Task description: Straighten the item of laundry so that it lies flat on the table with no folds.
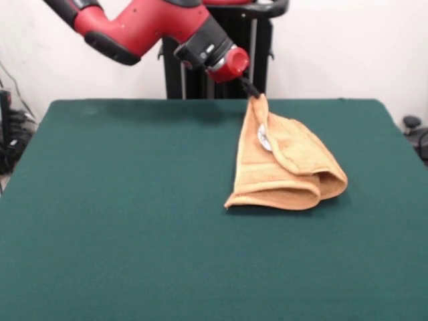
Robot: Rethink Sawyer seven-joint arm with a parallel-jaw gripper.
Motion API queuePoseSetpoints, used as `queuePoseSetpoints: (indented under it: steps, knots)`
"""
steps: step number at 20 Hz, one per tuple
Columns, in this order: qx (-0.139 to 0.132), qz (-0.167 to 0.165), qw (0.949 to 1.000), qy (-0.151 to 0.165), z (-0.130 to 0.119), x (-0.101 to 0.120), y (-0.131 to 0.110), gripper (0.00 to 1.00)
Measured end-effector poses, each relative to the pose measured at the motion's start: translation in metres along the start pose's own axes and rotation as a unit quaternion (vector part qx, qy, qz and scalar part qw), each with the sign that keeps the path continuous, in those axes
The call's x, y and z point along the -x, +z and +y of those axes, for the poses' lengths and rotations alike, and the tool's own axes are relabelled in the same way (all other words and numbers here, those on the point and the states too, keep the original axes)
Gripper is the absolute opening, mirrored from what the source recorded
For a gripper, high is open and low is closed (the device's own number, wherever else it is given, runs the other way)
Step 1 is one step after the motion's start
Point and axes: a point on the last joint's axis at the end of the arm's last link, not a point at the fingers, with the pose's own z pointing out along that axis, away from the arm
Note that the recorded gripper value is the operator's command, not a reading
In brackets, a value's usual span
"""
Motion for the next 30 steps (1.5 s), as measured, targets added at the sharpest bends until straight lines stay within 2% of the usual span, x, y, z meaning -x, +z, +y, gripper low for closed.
queuePoseSetpoints:
  steps: [3,6,7,10,11,14,15,17,20,21,24,25,26,27,28,30]
  knots:
    - [0.003,0.006,0.9995,-0.029,-0.004,0.007,-0.002,0.0]
    - [0.007,0.009,0.9971,-0.075,-0.011,0.018,-0.004,0.0]
    - [0.009,0.011,0.9943,-0.105,-0.016,0.026,-0.005,0.0]
    - [0.01,0.01,0.9895,-0.144,-0.022,0.037,-0.007,0.0]
    - [0.008,0.01,0.9847,-0.174,-0.026,0.046,-0.008,0.0]
    - [0.004,0.01,0.9781,-0.208,-0.028,0.055,-0.009,0.0]
    - [-0.002,0.01,0.9714,-0.237,-0.028,0.062,-0.009,0.0]
    - [-0.009,0.011,0.9628,-0.27,-0.027,0.066,-0.007,0.0]
    - [-0.015,0.013,0.9525,-0.304,-0.025,0.068,-0.005,0.0]
    - [-0.015,0.013,0.9457,-0.324,-0.021,0.069,-0.002,0.0]
    - [-0.009,0.009,0.9386,-0.345,-0.012,0.071,0.003,0.0]
    - [0.0,0.002,0.9314,-0.364,0.0,0.073,0.009,0.0]
    - [0.004,-0.001,0.9289,-0.37,0.004,0.074,0.011,0.0]
    - [0.011,-0.009,0.9217,-0.388,0.013,0.075,0.017,0.0]
    - [0.012,-0.013,0.9185,-0.395,0.017,0.076,0.02,0.0]
    - [0.017,-0.023,0.9075,-0.419,0.029,0.076,0.029,0.0]
